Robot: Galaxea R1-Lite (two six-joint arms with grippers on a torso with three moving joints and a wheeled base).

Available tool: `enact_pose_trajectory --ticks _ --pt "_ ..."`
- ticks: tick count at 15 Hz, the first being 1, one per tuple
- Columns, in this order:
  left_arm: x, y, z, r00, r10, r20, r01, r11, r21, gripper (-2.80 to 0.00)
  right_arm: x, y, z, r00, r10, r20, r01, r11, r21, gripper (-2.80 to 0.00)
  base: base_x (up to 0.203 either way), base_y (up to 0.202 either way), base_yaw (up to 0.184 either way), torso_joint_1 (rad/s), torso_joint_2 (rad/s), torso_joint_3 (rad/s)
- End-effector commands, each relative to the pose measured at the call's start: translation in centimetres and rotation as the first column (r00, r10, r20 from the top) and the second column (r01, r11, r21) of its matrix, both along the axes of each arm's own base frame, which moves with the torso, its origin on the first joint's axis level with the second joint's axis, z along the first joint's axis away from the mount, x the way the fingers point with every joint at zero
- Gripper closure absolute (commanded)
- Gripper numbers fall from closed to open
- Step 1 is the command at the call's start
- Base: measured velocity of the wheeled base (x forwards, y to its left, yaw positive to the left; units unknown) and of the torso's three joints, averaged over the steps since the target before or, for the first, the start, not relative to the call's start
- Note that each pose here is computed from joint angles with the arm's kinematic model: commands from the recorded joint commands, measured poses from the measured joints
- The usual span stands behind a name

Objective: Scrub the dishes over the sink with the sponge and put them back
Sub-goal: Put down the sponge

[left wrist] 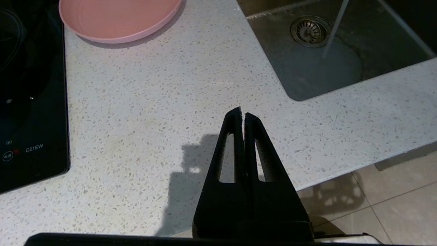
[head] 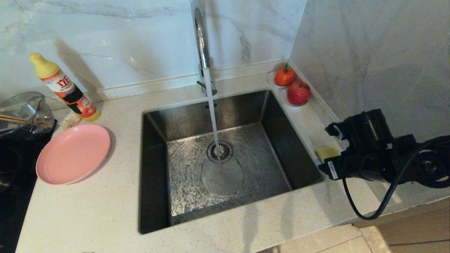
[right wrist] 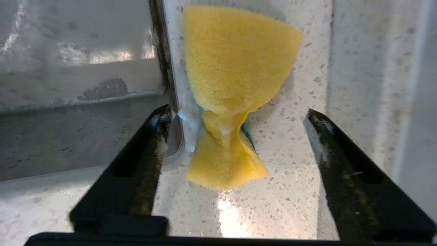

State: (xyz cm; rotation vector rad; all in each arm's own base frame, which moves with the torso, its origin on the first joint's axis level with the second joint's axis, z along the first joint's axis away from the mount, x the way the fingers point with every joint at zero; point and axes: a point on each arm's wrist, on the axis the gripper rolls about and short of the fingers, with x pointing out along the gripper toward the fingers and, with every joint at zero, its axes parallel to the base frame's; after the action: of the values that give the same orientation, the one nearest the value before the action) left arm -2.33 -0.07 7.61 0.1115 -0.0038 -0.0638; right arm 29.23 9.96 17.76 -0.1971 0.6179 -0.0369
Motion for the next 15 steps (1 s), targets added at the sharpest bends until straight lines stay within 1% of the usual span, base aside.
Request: enact_pose_trajectory --ticks 1,2,3,4,6,8,10,12,13,15 --pt "0.0 0.0 0.0 1.0 -0.001 0.001 0.001 1.0 0.0 0.0 -1.5 0.5 1.7 0.998 0.032 0.052 -0.033 0.999 0.018 -2.8 0.0 0.0 0.0 0.0 0.0 0.0" --pt "0.0 0.0 0.0 1.0 -0.002 0.001 0.002 1.0 0.0 0.0 -2.1 0.7 2.2 0.997 0.044 0.07 -0.046 0.999 0.024 -2.8 0.0 0.0 0.0 0.0 0.0 0.0" --pt "0.0 0.0 0.0 1.0 -0.001 0.001 0.001 1.0 0.0 0.0 -3.0 0.8 2.9 0.994 0.054 0.091 -0.056 0.998 0.027 0.0 0.0 0.0 0.0 0.0 0.0 0.0" --pt "0.0 0.0 0.0 1.0 -0.002 0.001 0.002 1.0 0.0 0.0 -4.0 0.8 3.4 0.992 0.067 0.11 -0.07 0.997 0.021 0.0 0.0 0.0 0.0 0.0 0.0 0.0" --pt "0.0 0.0 0.0 1.0 -0.001 0.001 0.001 1.0 0.0 0.0 -6.2 1.1 3.9 0.983 0.122 0.138 -0.123 0.992 0.002 0.0 0.0 0.0 0.0 0.0 0.0 0.0" --pt "0.0 0.0 0.0 1.0 -0.001 0.001 0.001 1.0 0.0 0.0 -9.0 1.6 4.6 0.965 0.191 0.181 -0.196 0.981 0.011 0.0 0.0 0.0 0.0 0.0 0.0 0.0" --pt "0.0 0.0 0.0 1.0 -0.001 0.001 0.001 1.0 0.0 0.0 -11.2 1.6 5.4 0.941 0.238 0.239 -0.252 0.967 0.029 0.0 0.0 0.0 0.0 0.0 0.0 0.0" --pt "0.0 0.0 0.0 1.0 0.001 0.001 -0.001 1.0 0.0 0.0 -12.6 1.0 6.2 0.921 0.268 0.283 -0.282 0.959 0.011 0.0 0.0 0.0 0.0 0.0 0.0 0.0" --pt "0.0 0.0 0.0 1.0 -0.001 0.001 0.001 1.0 0.0 0.0 -13.2 0.6 6.2 0.916 0.275 0.292 -0.288 0.958 0.002 0.0 0.0 0.0 0.0 0.0 0.0 0.0" --pt "0.0 0.0 0.0 1.0 -0.001 0.001 0.001 1.0 0.0 0.0 -14.2 -0.1 6.5 0.905 0.281 0.318 -0.298 0.954 0.007 0.0 0.0 0.0 0.0 0.0 0.0 0.0"
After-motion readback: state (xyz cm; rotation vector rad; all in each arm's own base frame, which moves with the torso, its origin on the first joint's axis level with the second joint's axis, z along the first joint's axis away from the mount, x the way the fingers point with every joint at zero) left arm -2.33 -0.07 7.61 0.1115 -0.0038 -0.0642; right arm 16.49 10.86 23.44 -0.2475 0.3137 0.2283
